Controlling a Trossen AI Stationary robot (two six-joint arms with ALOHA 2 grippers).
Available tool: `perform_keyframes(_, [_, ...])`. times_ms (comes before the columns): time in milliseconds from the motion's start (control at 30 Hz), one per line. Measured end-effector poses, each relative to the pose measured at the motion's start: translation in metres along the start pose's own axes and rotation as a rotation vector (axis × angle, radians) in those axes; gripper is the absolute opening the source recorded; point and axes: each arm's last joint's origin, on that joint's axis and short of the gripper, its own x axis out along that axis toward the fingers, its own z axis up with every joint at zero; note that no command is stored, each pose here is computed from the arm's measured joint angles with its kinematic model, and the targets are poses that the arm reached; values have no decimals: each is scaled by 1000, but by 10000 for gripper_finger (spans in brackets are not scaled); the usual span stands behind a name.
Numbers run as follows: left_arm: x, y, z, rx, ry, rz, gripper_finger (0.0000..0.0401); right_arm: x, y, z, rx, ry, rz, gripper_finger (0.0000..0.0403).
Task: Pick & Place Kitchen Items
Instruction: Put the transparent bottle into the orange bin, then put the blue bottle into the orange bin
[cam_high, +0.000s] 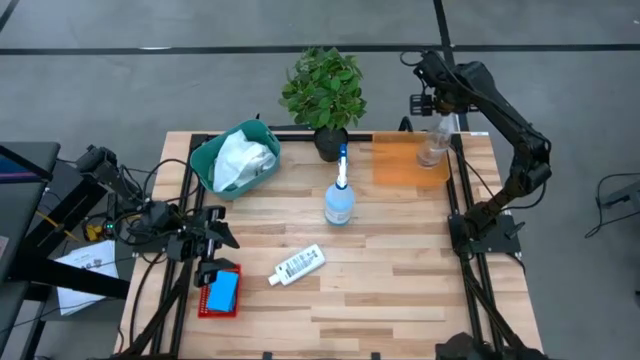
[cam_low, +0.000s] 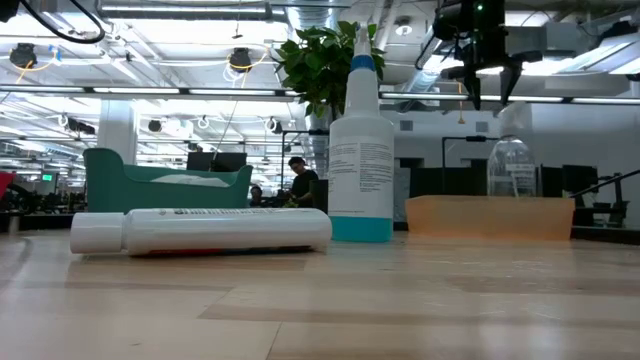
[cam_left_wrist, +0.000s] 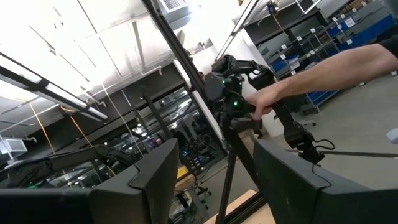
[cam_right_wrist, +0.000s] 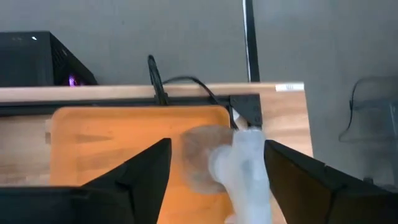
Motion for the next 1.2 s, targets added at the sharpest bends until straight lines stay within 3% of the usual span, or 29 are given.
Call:
perform_keyframes(233, [0,0,0,0,0,0,205,-32,7,3,-58,-104,90,250])
perform_keyframes(333, [0,0,0,1,5,9,205,-50,12,0,-141,-151,139,250])
perform_keyframes(467, [0,4,1,19,26,91,205,-71,26,-12,-290,-203,204,250])
perform_keyframes(667, [-1,11,5,-2,33,205,205,-101,43,-36,-407,-262,303,250])
perform_keyframes(933, [-1,11,4,-35,38,210,205,-132,57,-72,-477,-364,346,250])
perform_keyframes(1200, [-1,11,4,-59,35,211,205,-152,66,-103,-479,-371,434,250])
